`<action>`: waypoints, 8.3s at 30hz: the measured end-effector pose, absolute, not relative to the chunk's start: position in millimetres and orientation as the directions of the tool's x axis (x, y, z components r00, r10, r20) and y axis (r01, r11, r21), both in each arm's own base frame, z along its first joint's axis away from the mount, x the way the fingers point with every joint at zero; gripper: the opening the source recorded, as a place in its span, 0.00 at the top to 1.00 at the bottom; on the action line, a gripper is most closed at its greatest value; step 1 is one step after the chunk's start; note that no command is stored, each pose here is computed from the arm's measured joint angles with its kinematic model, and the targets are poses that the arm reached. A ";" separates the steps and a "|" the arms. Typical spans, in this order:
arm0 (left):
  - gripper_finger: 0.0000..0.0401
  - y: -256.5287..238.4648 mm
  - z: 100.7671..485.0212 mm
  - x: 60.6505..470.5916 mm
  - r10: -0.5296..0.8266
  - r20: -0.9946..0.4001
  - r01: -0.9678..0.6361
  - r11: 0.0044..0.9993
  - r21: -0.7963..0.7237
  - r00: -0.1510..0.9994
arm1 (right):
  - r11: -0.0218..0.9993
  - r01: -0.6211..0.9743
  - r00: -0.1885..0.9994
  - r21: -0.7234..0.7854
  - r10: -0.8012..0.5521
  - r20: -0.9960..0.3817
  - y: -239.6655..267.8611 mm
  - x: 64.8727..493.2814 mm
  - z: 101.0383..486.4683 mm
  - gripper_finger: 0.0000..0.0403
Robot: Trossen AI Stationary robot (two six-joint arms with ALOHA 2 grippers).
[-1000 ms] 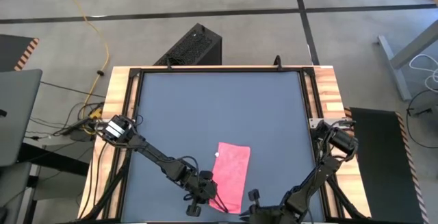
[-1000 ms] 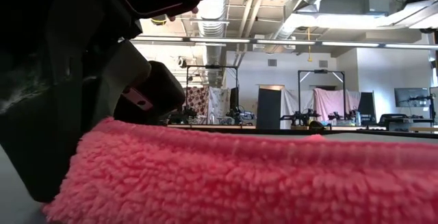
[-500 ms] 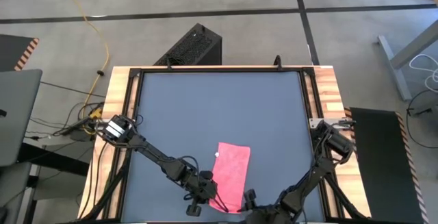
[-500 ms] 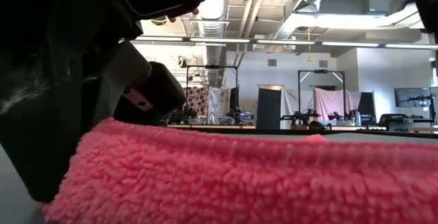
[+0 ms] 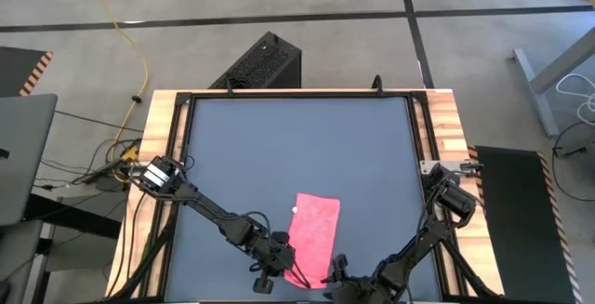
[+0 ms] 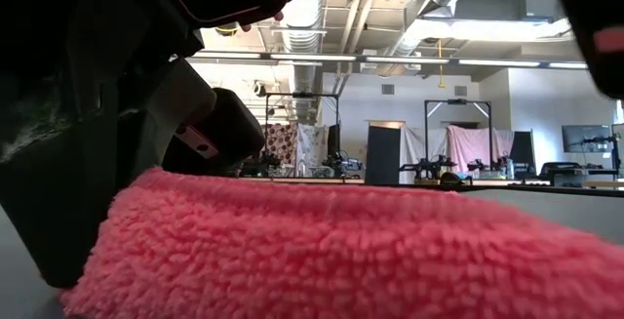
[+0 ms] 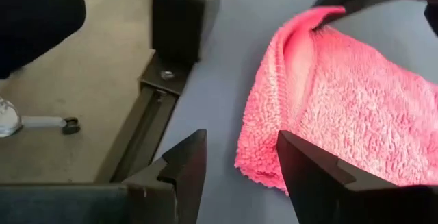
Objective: Roll towel
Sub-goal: Roll the microfiber towel
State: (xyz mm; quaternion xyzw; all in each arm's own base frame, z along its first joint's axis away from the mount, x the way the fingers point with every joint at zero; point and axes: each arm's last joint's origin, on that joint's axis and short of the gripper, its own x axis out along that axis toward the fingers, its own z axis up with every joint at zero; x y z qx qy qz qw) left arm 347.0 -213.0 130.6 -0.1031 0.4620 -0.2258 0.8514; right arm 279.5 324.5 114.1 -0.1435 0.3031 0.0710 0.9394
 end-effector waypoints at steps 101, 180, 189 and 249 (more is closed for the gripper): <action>1.00 -225.6 123.4 349.0 -0.438 -0.705 0.493 0.858 -0.143 0.557 | 0.718 0.381 0.745 0.582 0.135 -0.653 326.3 273.9 118.2 0.95; 1.00 -140.0 97.8 383.9 -0.560 -0.735 -0.130 0.755 -0.643 0.383 | 1.000 0.016 0.825 -0.013 -0.020 -0.564 322.7 273.3 124.9 0.55; 1.00 -140.2 98.0 384.1 -0.568 -0.729 -0.108 0.756 -0.645 0.382 | 0.997 0.075 0.790 -0.018 -0.071 -0.609 316.4 269.8 119.5 0.63; 0.80 -185.0 231.3 319.2 -0.298 -0.669 0.310 0.945 -0.106 0.680 | 0.948 0.273 0.718 0.163 -0.088 -0.691 308.1 266.9 113.4 0.95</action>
